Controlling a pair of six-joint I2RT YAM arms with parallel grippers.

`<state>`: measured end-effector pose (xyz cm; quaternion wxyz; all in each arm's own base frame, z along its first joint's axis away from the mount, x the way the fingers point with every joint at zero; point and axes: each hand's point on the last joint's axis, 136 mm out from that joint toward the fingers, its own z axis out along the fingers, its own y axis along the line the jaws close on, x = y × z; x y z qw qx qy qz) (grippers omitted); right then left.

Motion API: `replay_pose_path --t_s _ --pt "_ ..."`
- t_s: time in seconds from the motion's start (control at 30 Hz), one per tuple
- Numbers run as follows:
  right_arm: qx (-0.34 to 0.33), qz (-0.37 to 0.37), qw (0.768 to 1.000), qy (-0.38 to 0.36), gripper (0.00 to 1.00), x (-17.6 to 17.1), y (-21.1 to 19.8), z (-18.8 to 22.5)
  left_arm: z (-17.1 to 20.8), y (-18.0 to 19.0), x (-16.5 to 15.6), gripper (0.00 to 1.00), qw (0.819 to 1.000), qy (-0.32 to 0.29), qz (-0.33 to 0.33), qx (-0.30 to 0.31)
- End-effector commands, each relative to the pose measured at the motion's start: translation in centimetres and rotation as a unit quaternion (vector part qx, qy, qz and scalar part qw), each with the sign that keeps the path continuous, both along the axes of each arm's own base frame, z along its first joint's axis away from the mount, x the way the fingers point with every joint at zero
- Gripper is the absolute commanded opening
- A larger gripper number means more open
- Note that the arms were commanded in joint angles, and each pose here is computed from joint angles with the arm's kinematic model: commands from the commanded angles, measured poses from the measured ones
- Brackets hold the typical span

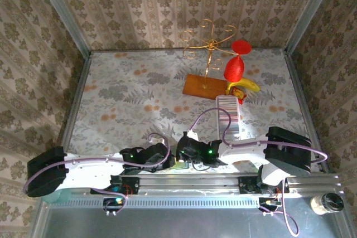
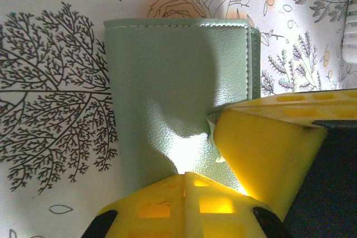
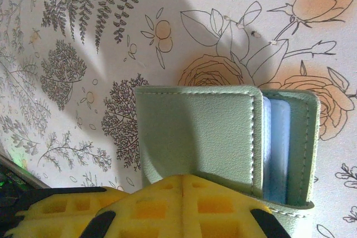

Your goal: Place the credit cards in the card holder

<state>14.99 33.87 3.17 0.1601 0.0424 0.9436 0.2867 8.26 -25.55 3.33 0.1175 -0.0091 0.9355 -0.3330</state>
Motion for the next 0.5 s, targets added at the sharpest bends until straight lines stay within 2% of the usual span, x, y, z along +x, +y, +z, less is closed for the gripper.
replay_pose_path --t_s 0.0,0.17,0.27,0.37,0.47 --pt "-0.192 0.022 0.978 0.081 0.00 -4.6 -8.3 -7.8 0.1 0.6 0.2 0.00 1.000 -0.006 0.013 -0.001" --pt "-0.215 0.025 0.973 0.079 0.00 -4.8 -9.1 -7.9 0.8 1.5 0.6 0.00 0.999 -0.014 0.035 -0.016" --pt "-0.223 0.029 0.971 0.081 0.00 -4.9 -9.4 -8.1 1.1 2.7 0.9 0.00 0.999 -0.026 0.048 -0.001" --pt "-0.202 0.034 0.977 0.059 0.00 -4.2 -8.1 -7.0 1.7 4.2 1.4 0.01 0.997 -0.043 0.059 0.024" --pt "-0.161 0.039 0.986 0.017 0.01 -2.7 -5.5 -4.2 2.3 5.7 2.0 0.08 0.995 -0.057 0.076 0.040"
